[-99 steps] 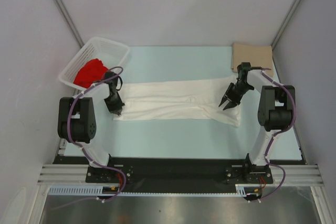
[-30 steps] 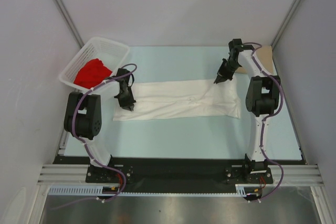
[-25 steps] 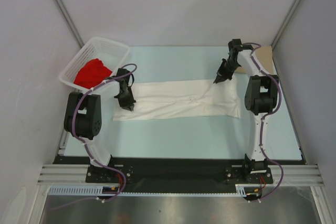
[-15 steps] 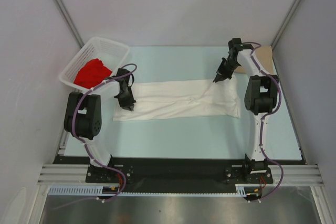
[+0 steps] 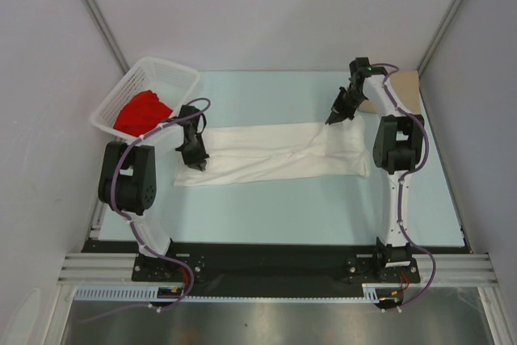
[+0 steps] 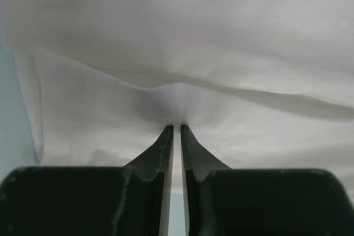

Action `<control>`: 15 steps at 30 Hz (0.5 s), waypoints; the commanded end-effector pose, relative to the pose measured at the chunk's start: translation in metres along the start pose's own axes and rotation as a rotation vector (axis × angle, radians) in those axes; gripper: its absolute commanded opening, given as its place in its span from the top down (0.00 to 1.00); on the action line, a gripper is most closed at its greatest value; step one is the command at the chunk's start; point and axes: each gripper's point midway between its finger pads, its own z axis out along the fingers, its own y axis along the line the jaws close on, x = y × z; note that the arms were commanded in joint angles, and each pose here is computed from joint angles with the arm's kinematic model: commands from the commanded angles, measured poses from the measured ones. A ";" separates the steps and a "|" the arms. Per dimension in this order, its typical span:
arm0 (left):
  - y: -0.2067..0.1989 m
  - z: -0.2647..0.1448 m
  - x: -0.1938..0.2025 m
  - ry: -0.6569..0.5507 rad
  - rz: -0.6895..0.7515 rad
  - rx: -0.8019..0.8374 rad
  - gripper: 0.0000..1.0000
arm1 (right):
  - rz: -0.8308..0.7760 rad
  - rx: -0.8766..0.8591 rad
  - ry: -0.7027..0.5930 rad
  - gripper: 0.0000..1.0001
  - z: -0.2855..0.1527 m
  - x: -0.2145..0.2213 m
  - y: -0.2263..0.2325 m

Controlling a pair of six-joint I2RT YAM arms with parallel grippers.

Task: Fold and stack the t-shirts
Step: Fold the tshirt

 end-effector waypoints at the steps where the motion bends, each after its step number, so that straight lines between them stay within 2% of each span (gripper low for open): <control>1: -0.007 -0.014 -0.015 -0.060 0.019 0.044 0.86 | 0.016 -0.019 -0.022 1.00 -0.024 -0.001 0.010; 6: -0.018 -0.020 -0.015 -0.070 0.033 0.113 0.83 | 0.124 -0.015 0.050 0.99 -0.031 0.033 0.000; 7: -0.017 -0.021 -0.016 -0.073 0.034 0.110 0.83 | 0.135 -0.053 0.018 1.00 -0.043 0.031 0.005; 8: -0.016 -0.021 -0.015 -0.072 0.032 0.108 0.83 | 0.214 -0.046 0.059 1.00 -0.035 0.044 -0.004; 14: -0.015 -0.017 -0.013 -0.066 0.029 0.103 0.83 | 0.399 -0.226 0.036 1.00 -0.065 0.049 0.013; 15: -0.015 -0.017 -0.013 -0.067 0.028 0.104 0.83 | 0.451 -0.226 0.039 1.00 -0.066 0.047 0.001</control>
